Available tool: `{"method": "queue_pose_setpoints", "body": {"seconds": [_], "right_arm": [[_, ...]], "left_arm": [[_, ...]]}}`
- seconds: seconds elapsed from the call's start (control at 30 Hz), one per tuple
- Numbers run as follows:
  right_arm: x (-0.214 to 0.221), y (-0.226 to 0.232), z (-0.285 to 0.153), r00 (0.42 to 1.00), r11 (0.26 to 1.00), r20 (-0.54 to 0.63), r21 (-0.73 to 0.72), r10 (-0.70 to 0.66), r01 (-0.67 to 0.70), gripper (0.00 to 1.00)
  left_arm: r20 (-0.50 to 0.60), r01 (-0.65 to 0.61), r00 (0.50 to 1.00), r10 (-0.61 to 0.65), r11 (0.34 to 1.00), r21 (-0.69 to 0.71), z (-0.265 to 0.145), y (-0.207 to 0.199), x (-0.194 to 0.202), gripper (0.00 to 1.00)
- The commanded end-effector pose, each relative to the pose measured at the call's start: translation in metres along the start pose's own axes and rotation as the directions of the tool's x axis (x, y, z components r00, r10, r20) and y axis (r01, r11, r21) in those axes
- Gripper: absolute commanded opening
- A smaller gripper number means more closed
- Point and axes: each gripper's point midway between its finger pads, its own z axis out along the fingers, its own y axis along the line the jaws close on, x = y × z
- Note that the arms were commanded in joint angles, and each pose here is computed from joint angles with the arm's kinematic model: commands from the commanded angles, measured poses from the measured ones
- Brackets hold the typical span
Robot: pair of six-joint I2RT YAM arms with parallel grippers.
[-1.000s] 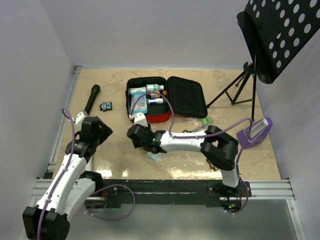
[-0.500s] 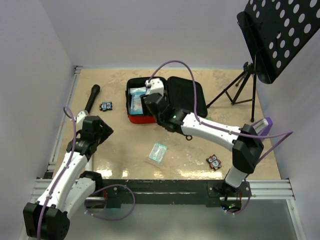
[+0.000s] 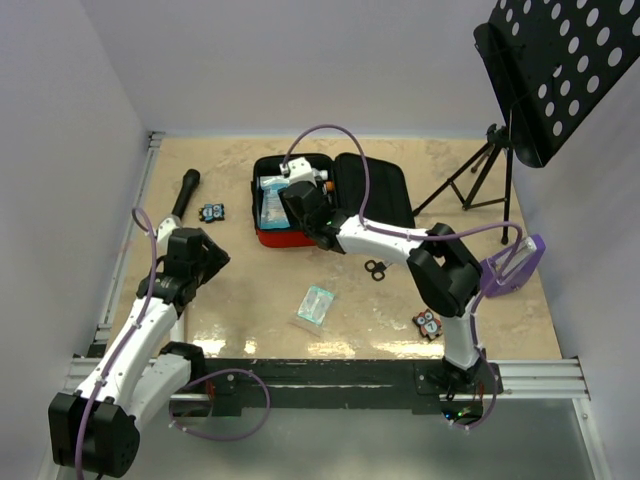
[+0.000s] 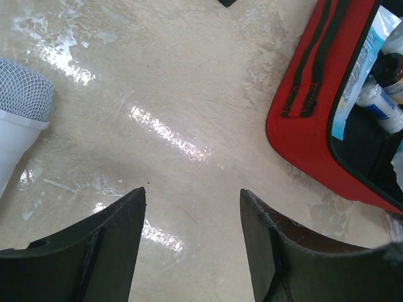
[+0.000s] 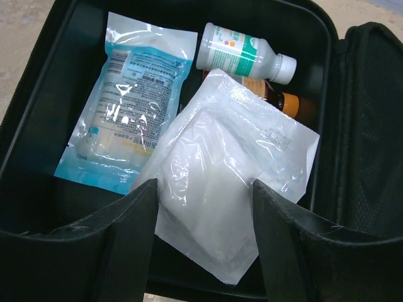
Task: Organize the medicine kit
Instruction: Place the medical item at the medicine box.
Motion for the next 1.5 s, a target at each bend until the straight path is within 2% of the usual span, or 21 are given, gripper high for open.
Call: {"method": "queue_pose_setpoints", "body": {"seconds": [0.0, 0.23, 0.43, 0.7, 0.83, 1.0, 1.13, 1.2, 1.27, 1.47], "right_arm": [[-0.034, 0.004, -0.002, 0.996, 1.0, 0.091, -0.02, 0.015, -0.013, 0.62], [-0.005, -0.002, 0.003, 0.996, 0.999, 0.08, -0.022, -0.045, 0.047, 0.63], [-0.025, -0.007, 0.014, 0.992, 0.997, 0.119, -0.051, -0.046, 0.052, 0.63], [0.01, 0.007, 0.011, 0.987, 0.973, 0.036, -0.166, -0.156, 0.16, 0.64], [0.029, 0.005, 0.007, 0.983, 0.966, -0.009, -0.186, -0.183, 0.178, 0.71], [0.018, 0.003, -0.002, 0.988, 0.97, -0.002, -0.19, -0.158, 0.154, 0.85], [-0.003, 0.002, -0.009, 0.995, 0.979, 0.028, -0.18, -0.092, 0.095, 0.89], [-0.018, 0.002, -0.012, 0.997, 0.982, 0.051, -0.18, -0.056, 0.065, 0.89], [-0.032, 0.005, -0.013, 0.998, 0.983, 0.066, -0.181, -0.023, 0.035, 0.83], [-0.019, 0.011, 0.011, 1.0, 0.991, -0.016, -0.133, -0.025, 0.023, 0.54]], "left_arm": [[0.047, -0.016, 0.999, 0.014, 0.999, 0.043, -0.002, -0.011, -0.013, 0.66], [0.026, -0.014, 1.0, 0.013, 0.998, 0.058, 0.002, -0.012, -0.006, 0.65], [0.03, -0.016, 0.999, 0.015, 0.998, 0.061, 0.003, -0.013, -0.007, 0.66], [0.032, -0.019, 0.999, 0.018, 0.998, 0.059, 0.004, -0.012, -0.007, 0.65], [0.031, -0.022, 0.999, 0.02, 0.997, 0.074, 0.003, -0.016, -0.008, 0.65], [0.023, -0.024, 0.999, 0.023, 0.997, 0.078, 0.004, -0.016, -0.006, 0.65], [0.026, -0.024, 0.999, 0.022, 0.997, 0.079, 0.003, -0.016, -0.006, 0.65], [0.031, -0.023, 0.999, 0.021, 0.997, 0.08, 0.003, -0.017, -0.008, 0.65], [0.03, -0.023, 0.999, 0.02, 0.996, 0.083, 0.003, -0.018, -0.008, 0.65], [0.021, -0.02, 1.0, 0.018, 0.996, 0.09, 0.004, -0.022, -0.009, 0.64]]}}
